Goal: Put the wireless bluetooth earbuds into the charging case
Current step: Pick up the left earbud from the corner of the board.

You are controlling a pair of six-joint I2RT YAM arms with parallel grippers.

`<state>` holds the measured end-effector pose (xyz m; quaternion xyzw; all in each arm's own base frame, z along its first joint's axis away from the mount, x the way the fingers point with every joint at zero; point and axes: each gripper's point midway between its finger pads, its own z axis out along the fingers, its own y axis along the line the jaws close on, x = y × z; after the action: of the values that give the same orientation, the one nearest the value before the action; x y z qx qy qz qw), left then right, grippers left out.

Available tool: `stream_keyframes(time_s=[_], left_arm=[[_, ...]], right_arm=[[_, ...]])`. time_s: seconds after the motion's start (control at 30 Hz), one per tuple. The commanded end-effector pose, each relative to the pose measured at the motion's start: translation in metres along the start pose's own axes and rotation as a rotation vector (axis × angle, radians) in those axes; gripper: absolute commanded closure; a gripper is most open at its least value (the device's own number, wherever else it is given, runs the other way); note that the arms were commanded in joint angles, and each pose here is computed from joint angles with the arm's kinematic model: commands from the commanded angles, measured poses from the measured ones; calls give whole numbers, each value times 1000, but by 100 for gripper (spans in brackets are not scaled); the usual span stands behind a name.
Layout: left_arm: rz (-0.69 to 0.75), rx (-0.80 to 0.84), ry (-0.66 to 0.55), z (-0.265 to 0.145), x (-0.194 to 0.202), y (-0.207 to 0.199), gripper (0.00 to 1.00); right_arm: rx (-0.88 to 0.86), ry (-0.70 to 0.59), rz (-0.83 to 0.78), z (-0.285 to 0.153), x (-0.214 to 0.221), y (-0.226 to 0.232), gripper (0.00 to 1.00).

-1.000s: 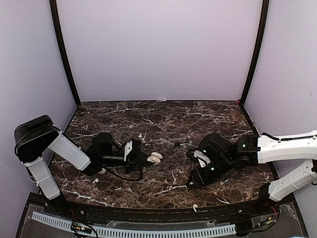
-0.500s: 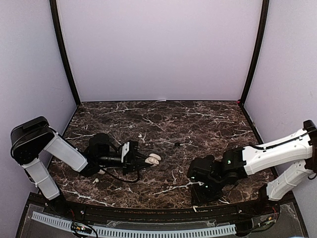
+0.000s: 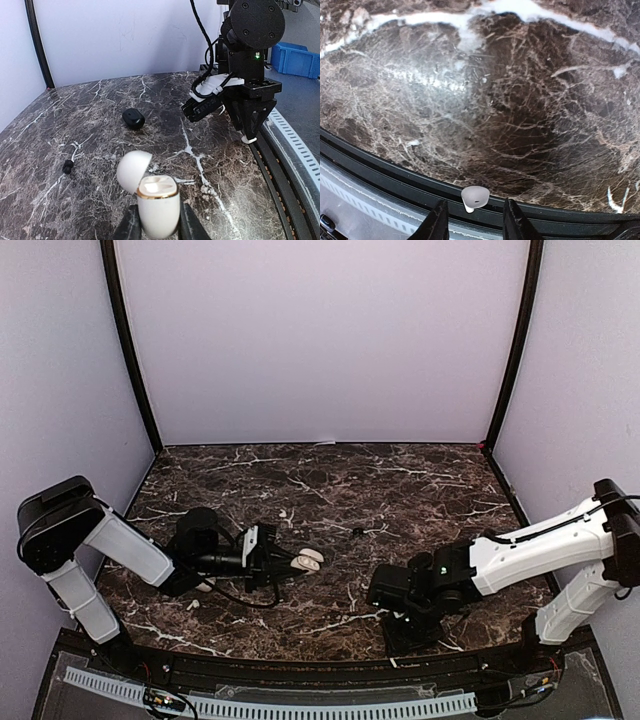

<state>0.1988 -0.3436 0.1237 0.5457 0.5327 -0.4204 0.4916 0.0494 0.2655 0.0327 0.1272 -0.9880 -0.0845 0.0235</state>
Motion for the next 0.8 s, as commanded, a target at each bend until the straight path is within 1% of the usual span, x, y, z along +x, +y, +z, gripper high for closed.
stream_keyframes(time_s=[0.0, 0.2, 0.5, 0.77], left_arm=[[32, 6, -22, -5, -9, -2, 92], [34, 0, -17, -7, -8, -2, 92], [33, -2, -15, -7, -8, -2, 92], [32, -3, -13, -8, -7, -2, 92]], right_arm=[[6, 3, 0, 1, 1, 5, 65], [10, 14, -3, 9, 1, 6, 69], [8, 31, -17, 15, 2, 9, 79], [-3, 7, -35, 9, -4, 16, 84]])
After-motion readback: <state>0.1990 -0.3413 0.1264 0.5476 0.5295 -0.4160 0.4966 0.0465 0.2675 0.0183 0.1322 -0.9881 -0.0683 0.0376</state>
